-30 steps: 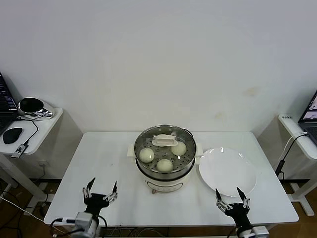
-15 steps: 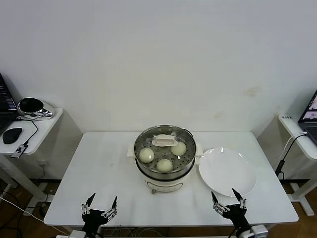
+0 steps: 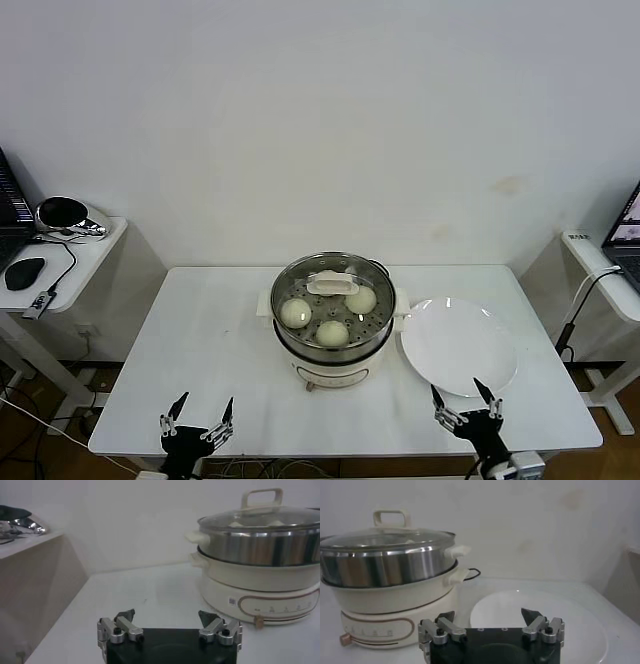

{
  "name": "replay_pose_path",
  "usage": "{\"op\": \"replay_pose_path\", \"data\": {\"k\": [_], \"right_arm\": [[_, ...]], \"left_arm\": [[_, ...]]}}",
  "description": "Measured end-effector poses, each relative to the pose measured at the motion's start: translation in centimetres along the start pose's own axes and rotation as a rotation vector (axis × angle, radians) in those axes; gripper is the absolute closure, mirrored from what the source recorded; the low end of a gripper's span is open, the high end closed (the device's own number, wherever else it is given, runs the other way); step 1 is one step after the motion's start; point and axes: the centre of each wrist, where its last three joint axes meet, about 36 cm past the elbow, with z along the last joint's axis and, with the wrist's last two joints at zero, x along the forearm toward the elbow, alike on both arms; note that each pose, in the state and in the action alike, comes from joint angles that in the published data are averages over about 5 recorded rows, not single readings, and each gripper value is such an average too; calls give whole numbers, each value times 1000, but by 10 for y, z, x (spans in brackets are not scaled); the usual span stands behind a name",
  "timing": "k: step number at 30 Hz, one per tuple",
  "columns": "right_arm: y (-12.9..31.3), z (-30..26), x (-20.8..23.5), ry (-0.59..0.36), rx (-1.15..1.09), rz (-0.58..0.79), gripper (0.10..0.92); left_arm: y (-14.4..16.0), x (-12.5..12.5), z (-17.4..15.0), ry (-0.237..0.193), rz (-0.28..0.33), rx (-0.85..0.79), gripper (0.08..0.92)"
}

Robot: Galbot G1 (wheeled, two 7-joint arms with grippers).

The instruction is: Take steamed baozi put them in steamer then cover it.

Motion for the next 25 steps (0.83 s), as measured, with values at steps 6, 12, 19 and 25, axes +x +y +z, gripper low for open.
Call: {"op": "replay_pose_path", "data": {"k": [6, 12, 19, 25], "right_arm": [[0, -1, 1, 3, 10, 8, 200], [0, -1, 2, 9, 15, 6, 200], [1, -2, 5, 19, 19, -9, 200], [2, -2, 6, 25, 17, -17, 200]], "left_arm": [[2, 3, -4, -9, -7, -2, 177], [1, 6, -4, -8, -9, 2, 177], [1, 7, -5, -9, -10, 6, 177], [2, 7, -4, -5, -8, 6, 177]]}}
